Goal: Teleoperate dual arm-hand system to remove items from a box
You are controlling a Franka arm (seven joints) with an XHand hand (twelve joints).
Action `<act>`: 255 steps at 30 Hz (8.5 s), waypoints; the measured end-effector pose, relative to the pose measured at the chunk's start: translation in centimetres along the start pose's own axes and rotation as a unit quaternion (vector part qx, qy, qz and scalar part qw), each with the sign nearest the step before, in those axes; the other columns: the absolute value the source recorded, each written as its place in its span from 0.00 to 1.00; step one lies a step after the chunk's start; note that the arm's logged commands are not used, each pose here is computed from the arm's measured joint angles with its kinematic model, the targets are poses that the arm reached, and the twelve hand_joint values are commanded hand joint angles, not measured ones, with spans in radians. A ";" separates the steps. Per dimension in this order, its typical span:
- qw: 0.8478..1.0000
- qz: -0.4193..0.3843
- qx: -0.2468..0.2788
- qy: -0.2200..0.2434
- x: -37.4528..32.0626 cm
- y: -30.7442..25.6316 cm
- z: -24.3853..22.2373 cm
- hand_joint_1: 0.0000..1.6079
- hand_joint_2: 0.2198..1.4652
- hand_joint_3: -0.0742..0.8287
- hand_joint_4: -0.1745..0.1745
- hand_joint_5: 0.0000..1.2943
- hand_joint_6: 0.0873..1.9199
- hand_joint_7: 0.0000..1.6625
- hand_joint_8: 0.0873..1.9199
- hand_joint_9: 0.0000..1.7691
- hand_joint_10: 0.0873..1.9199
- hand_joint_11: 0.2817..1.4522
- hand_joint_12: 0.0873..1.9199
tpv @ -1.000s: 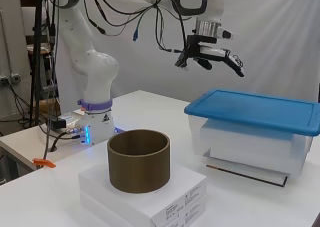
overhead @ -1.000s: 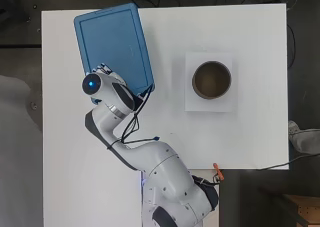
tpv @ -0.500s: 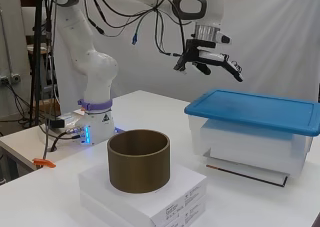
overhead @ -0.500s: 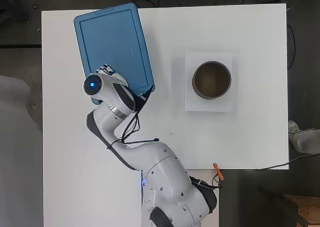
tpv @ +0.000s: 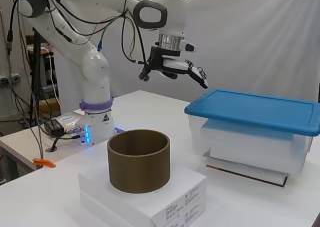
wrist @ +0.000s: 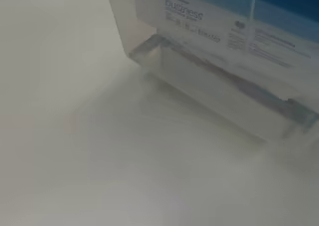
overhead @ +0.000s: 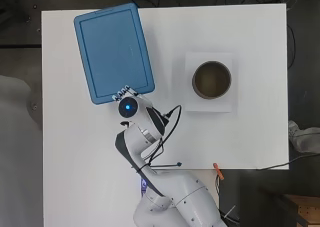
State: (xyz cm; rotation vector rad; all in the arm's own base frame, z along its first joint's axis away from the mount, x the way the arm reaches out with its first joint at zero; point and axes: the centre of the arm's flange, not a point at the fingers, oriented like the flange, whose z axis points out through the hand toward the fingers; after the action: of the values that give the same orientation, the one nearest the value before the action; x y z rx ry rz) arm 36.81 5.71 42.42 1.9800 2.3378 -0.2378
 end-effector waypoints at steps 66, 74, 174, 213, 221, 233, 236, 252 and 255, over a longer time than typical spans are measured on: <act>0.969 0.237 -0.072 -0.023 3.2 6.5 2.5 0.19 0.65 0.09 0.52 0.11 0.00 0.21 0.00 0.26 0.00 0.14 0.00; 0.972 0.227 -0.050 -0.031 5.3 7.3 5.7 0.16 0.66 0.08 0.57 0.18 0.00 0.24 0.00 0.25 0.00 0.09 0.00; 0.982 0.188 -0.023 0.011 -8.5 14.8 2.2 0.30 0.77 0.08 0.77 0.61 0.00 0.54 0.00 0.54 0.00 0.27 0.00; 0.965 0.258 -0.033 -0.028 -3.3 13.4 0.9 0.20 0.72 0.06 0.74 0.34 0.00 0.38 0.00 0.38 0.00 0.23 0.00; 0.966 0.248 -0.062 -0.035 -1.7 13.0 -0.1 0.17 0.72 0.08 0.76 0.32 0.00 0.35 0.00 0.35 0.00 0.20 0.00; 0.974 0.208 -0.074 -0.043 -2.8 13.4 2.8 0.17 0.64 0.07 0.75 0.22 0.00 0.26 0.00 0.27 0.00 0.14 0.00; 0.974 0.208 -0.074 -0.043 -2.8 13.4 2.8 0.20 0.64 0.07 0.73 0.23 0.00 0.25 0.00 0.26 0.00 0.13 0.00; 0.941 0.231 -0.229 -0.096 -0.1 11.1 8.1 0.38 0.71 0.09 0.72 0.42 0.00 0.32 0.00 0.33 0.00 0.17 0.00; 0.942 0.222 -0.243 -0.065 -1.2 11.5 8.6 0.40 0.71 0.08 0.76 0.51 0.00 0.42 0.00 0.42 0.00 0.22 0.00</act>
State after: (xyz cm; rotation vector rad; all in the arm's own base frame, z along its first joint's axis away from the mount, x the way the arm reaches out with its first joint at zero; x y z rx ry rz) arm 47.91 5.01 33.28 2.0678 1.6019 0.2114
